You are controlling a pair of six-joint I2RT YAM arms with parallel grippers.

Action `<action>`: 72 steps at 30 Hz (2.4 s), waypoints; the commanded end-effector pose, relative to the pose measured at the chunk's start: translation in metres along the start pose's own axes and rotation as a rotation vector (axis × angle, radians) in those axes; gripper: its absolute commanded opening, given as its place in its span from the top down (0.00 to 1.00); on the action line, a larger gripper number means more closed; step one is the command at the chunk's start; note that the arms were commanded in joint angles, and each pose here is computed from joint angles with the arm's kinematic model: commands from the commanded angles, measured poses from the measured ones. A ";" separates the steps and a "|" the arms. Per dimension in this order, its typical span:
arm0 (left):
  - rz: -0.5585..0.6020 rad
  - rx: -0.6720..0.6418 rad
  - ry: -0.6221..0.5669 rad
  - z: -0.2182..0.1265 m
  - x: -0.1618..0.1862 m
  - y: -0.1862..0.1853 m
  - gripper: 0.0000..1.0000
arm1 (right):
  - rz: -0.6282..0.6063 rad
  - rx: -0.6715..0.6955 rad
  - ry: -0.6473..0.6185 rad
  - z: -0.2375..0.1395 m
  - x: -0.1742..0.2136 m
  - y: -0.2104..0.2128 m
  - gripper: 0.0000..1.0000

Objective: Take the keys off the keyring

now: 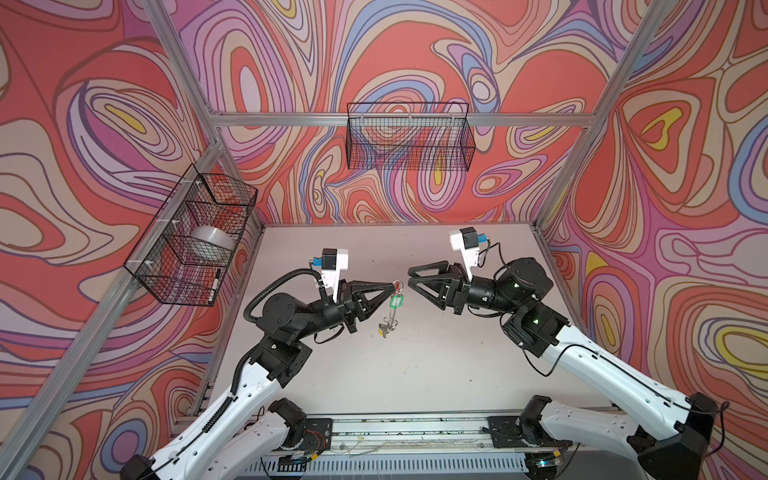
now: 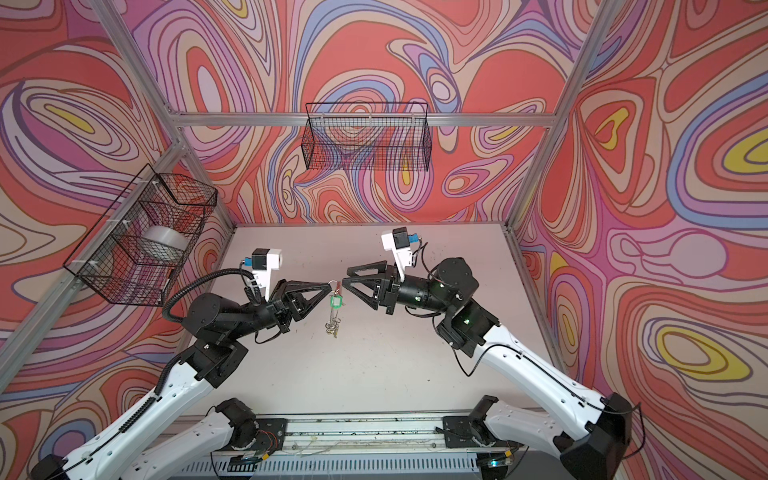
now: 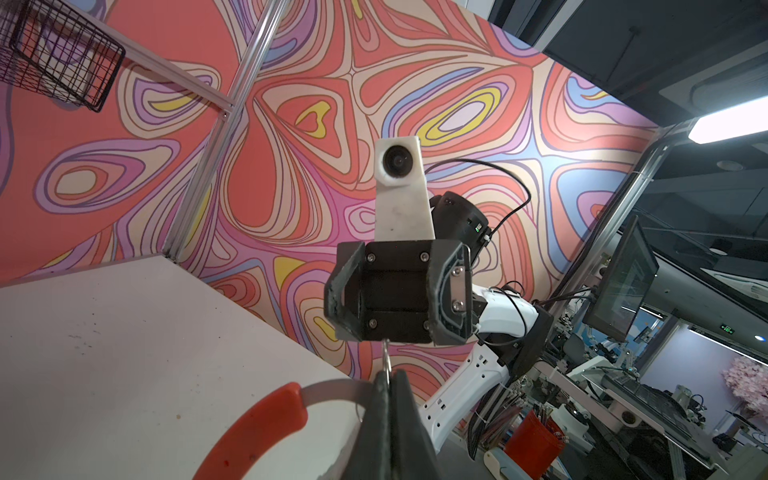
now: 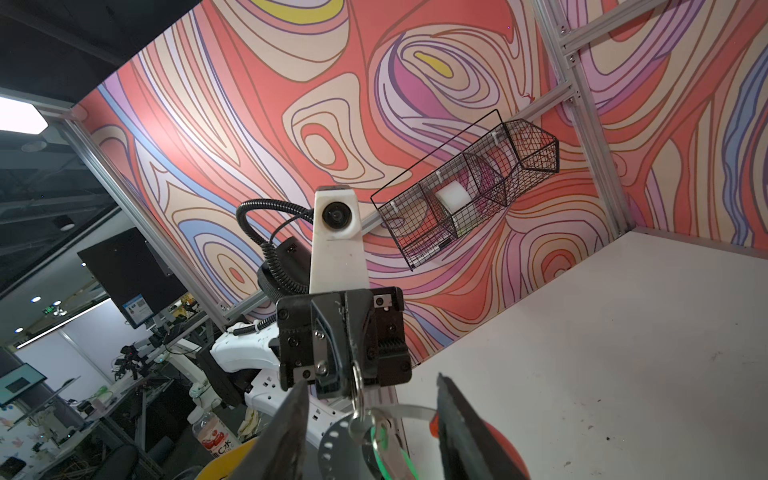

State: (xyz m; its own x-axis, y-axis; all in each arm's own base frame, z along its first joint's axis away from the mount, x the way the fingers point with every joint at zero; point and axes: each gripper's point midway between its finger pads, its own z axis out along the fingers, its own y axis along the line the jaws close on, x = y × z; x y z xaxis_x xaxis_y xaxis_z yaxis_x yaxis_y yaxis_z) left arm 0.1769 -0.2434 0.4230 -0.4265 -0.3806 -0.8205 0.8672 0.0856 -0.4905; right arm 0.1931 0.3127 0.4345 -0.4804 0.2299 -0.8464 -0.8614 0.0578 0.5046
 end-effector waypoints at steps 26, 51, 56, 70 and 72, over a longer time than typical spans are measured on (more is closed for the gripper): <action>0.059 0.101 0.030 -0.006 0.001 -0.029 1.00 | -0.070 -0.059 0.030 0.007 0.008 0.021 0.67; -0.075 -0.319 0.386 -0.043 0.006 -0.038 1.00 | 0.003 0.053 0.046 -0.011 0.030 0.002 0.55; -0.070 -0.317 0.393 -0.044 0.007 -0.038 1.00 | 0.025 0.054 0.050 -0.006 0.031 -0.002 0.50; -0.062 -0.311 0.407 -0.044 0.009 -0.038 1.00 | 0.040 -0.002 0.107 0.007 0.033 0.002 0.45; -0.060 -0.307 0.407 -0.043 0.009 -0.038 1.00 | 0.033 -0.027 0.140 0.010 0.035 0.005 0.46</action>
State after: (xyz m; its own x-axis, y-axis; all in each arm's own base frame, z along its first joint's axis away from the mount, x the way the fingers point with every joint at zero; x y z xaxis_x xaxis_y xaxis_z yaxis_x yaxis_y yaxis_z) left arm 0.1348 -0.2114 0.4125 -0.6191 -0.0134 -0.7852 0.7226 0.3817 -0.5763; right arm 0.1841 0.3259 0.3996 -0.5495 0.1352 -0.8245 -0.8231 0.0819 0.5620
